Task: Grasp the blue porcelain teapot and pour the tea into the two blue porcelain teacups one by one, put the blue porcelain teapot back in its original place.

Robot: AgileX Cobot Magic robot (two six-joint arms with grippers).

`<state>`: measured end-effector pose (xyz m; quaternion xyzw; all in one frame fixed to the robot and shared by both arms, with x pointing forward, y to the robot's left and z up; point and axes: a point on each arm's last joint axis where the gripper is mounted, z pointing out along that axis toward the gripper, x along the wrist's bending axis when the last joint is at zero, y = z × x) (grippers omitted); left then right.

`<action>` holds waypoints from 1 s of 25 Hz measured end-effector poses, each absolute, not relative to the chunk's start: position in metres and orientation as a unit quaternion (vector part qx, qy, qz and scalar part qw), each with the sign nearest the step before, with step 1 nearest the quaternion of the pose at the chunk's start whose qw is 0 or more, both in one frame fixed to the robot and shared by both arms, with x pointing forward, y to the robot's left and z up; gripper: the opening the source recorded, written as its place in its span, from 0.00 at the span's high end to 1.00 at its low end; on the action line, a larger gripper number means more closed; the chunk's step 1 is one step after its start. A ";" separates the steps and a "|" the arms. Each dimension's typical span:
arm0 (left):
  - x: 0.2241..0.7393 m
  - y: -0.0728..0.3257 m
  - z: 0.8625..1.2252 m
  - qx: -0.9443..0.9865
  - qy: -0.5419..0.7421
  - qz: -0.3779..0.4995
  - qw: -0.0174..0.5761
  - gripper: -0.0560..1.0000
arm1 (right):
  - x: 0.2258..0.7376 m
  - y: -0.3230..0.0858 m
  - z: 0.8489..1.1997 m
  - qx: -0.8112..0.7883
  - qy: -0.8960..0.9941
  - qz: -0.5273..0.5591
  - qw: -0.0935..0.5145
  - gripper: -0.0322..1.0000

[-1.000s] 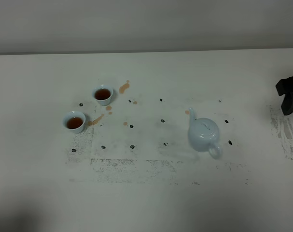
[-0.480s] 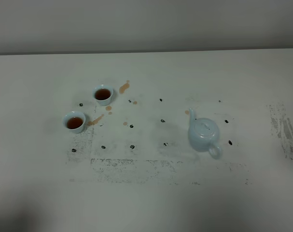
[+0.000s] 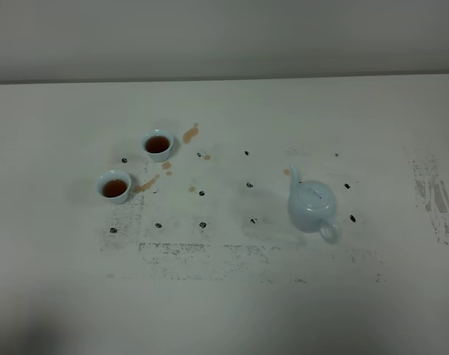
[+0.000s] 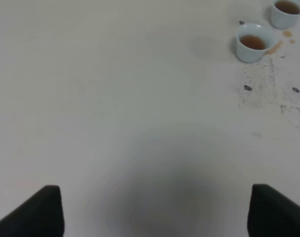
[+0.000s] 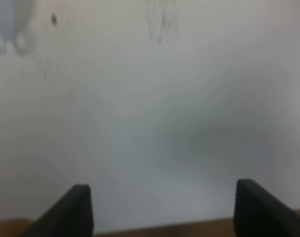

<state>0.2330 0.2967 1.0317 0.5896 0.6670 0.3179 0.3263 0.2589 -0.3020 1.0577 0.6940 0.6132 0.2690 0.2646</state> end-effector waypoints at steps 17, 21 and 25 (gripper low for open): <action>0.233 0.297 1.032 0.589 0.667 0.318 0.326 0.26 | 0.220 -0.306 1.057 0.657 0.572 0.340 0.354 0.41; 0.233 0.297 1.032 0.589 0.667 0.318 0.326 0.26 | 0.227 -0.306 1.053 0.647 0.570 0.348 0.368 0.41; 0.233 0.297 1.032 0.589 0.667 0.318 0.326 0.26 | 0.228 -0.306 1.054 0.625 0.589 0.346 0.378 0.41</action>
